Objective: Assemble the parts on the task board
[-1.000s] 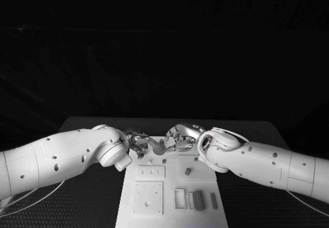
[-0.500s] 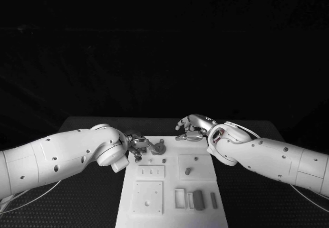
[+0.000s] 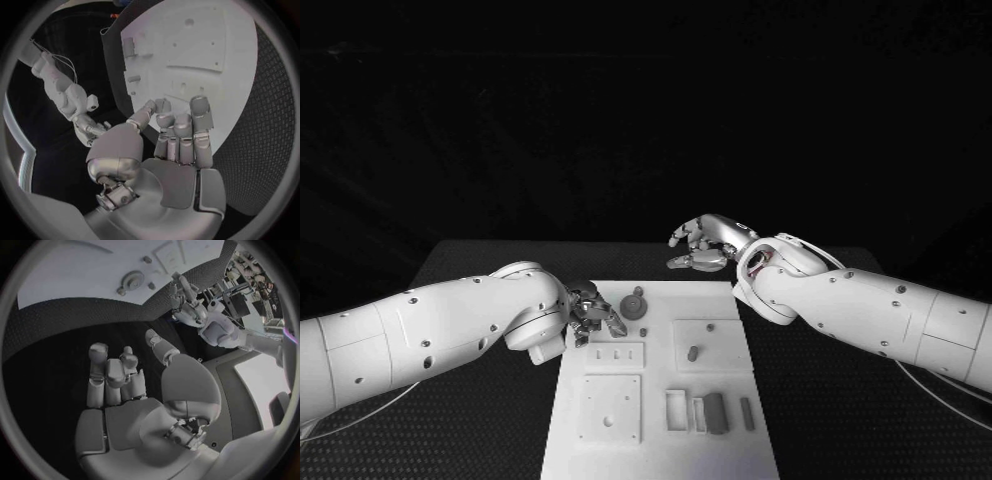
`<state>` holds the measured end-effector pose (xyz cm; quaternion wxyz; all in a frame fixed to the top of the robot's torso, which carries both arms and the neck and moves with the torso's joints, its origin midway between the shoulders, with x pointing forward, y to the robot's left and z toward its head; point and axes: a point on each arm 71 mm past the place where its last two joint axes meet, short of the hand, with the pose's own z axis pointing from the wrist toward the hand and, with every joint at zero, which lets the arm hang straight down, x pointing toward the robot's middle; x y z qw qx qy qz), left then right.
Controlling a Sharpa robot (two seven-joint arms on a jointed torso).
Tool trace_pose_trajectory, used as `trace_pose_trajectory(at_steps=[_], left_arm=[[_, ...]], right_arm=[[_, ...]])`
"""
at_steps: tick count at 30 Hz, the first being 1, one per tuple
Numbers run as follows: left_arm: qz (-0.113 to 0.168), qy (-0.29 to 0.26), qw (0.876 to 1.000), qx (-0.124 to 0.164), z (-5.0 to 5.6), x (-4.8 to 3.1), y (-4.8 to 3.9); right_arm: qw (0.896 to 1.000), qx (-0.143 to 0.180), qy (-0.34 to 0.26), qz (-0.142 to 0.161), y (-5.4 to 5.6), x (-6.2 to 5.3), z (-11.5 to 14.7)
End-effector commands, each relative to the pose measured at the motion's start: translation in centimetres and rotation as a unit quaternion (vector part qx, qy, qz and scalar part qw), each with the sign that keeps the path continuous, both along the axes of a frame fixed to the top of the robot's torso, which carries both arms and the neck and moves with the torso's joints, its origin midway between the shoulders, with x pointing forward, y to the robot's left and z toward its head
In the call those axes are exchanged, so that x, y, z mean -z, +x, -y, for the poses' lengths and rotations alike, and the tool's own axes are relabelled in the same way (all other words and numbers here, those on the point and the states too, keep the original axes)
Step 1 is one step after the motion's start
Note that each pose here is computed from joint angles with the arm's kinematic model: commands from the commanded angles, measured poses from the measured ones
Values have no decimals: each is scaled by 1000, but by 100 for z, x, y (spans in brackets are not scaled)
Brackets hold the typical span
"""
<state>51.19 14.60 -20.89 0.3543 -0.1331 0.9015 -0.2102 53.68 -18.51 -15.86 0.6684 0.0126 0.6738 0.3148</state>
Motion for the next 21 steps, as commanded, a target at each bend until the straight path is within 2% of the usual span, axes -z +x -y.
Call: trace_pose_trajectory(at_steps=[1,8,14,21], left_arm=[[-6,35,999,17,8,35,-14],[1,54,998,25,23,84,-16],[-11,65,997,37,54,122,-33],[-16,70,997,35,70,172,-27]], right_arm=[[1000,1,13,-1,21,-17,7],[1000,2,15,-1,37,-35,0],[1000,-1,16,-1,35,-40,-31],[1000,-1,16,-2,37,-44,-38]])
